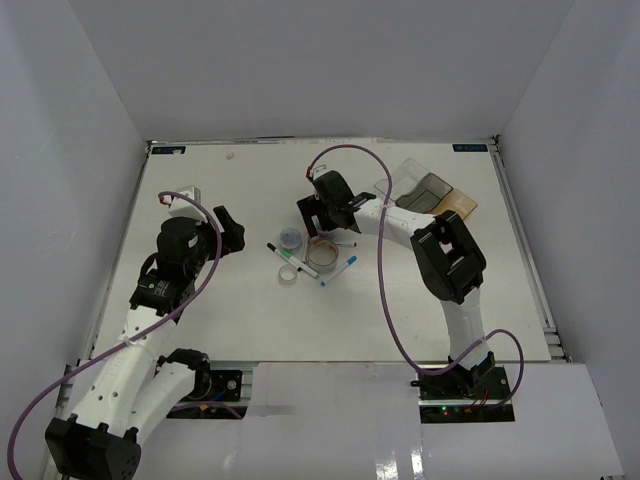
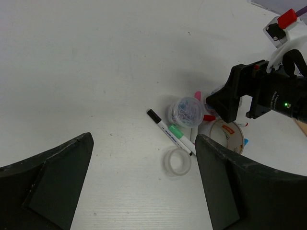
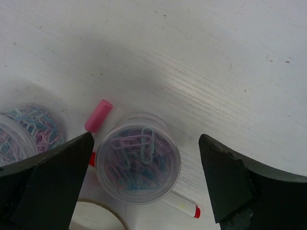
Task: Sort the stationery into containers
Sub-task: Pick up the stationery from the center of the board, then place the stationery in the storage box.
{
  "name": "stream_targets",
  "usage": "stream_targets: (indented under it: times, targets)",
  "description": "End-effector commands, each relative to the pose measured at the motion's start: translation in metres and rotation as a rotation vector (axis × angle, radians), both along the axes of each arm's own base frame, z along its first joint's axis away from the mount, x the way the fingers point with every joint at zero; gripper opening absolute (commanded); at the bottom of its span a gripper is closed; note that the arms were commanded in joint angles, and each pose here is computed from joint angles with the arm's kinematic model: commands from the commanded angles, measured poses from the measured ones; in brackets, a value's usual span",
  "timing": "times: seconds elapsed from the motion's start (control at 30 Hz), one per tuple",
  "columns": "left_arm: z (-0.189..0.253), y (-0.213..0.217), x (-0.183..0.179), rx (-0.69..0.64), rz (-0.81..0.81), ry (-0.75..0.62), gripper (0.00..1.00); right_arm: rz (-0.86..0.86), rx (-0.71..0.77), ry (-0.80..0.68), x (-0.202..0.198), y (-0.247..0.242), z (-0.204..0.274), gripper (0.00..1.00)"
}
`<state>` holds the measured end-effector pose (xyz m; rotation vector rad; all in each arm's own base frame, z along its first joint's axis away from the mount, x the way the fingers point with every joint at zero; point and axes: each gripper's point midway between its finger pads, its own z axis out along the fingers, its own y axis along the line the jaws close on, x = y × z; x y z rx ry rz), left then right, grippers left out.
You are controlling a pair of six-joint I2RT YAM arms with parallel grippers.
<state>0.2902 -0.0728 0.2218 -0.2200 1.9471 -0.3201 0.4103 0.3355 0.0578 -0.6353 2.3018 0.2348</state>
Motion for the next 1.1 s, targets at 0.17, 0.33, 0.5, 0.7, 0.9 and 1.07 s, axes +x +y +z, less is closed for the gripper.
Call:
stream_targets:
  times: [0.17, 0.33, 0.5, 0.7, 0.9, 1.07]
  targets:
    - [0.000, -0.002, 0.001, -0.006, -0.011, -0.008, 0.98, -0.031, 0.034, -0.060, 0.010, 0.006, 0.021, 0.81]
    - [0.000, -0.002, 0.000, -0.008, -0.012, -0.012, 0.98, -0.040, 0.041, -0.093, 0.015, 0.006, 0.037, 0.51]
    - [0.001, -0.003, -0.001, -0.013, -0.015, -0.014, 0.98, -0.074, 0.042, -0.174, 0.019, -0.006, 0.075, 0.46]
    - [0.002, -0.003, -0.002, -0.018, -0.020, -0.018, 0.98, -0.182, 0.070, -0.296, 0.036, -0.060, 0.142, 0.44]
    - [0.001, -0.004, -0.002, -0.018, -0.022, -0.016, 0.98, -0.306, 0.088, -0.343, 0.071, -0.131, 0.175, 0.45]
    - [0.000, -0.004, -0.002, -0.018, -0.025, -0.011, 0.98, -0.369, 0.063, -0.351, 0.098, -0.169, 0.174, 0.46]
